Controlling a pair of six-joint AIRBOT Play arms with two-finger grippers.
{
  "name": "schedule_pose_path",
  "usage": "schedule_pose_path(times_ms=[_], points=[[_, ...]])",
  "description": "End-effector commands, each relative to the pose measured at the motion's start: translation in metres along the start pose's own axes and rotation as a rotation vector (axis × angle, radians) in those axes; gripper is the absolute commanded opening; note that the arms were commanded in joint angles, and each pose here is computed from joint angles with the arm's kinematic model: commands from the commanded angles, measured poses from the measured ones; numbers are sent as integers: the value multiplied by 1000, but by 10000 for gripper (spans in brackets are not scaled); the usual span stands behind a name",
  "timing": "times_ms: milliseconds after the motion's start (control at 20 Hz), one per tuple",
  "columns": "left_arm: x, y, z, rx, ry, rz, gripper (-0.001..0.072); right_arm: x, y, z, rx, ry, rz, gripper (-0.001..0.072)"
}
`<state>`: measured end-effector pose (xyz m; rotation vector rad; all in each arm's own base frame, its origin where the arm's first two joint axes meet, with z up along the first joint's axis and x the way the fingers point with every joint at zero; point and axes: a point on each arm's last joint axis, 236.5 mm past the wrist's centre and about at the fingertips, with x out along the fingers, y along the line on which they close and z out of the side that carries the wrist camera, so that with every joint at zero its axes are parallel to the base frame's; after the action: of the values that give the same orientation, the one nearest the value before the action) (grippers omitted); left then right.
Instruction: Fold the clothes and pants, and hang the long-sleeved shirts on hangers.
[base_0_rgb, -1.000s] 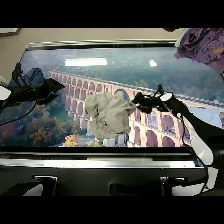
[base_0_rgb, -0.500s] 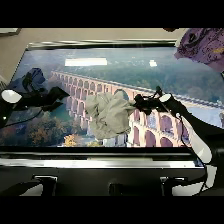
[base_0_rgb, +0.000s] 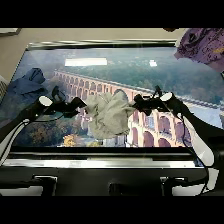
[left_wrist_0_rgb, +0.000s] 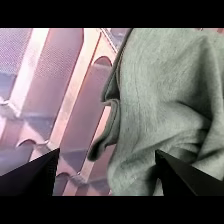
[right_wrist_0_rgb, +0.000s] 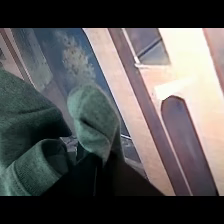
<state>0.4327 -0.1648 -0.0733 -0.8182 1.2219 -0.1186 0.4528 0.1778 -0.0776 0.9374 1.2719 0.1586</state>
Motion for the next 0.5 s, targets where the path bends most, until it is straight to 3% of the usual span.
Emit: schedule_pose_path(times_ms=[0,200,250,350,400,450], points=[[27,-9,-6,-52,13,-57,682,-1,1,-4,1,14,0,35],[36,-13,-3,-73,-1,-72,654,-1,0,-5,8,22,-1,35],[37,-17,-2,-80,-2,-82,546,-1,1,-6,8,26,-1,35],[38,-26,2,-78,-6,-97,231,-2,2,-8,5,30,0,35],[36,-29,4,-74,-9,-104,121,-4,3,-7,2,26,4,35],[35,-32,6,-70,-11,-109,58,-6,6,-6,-2,18,8,35]])
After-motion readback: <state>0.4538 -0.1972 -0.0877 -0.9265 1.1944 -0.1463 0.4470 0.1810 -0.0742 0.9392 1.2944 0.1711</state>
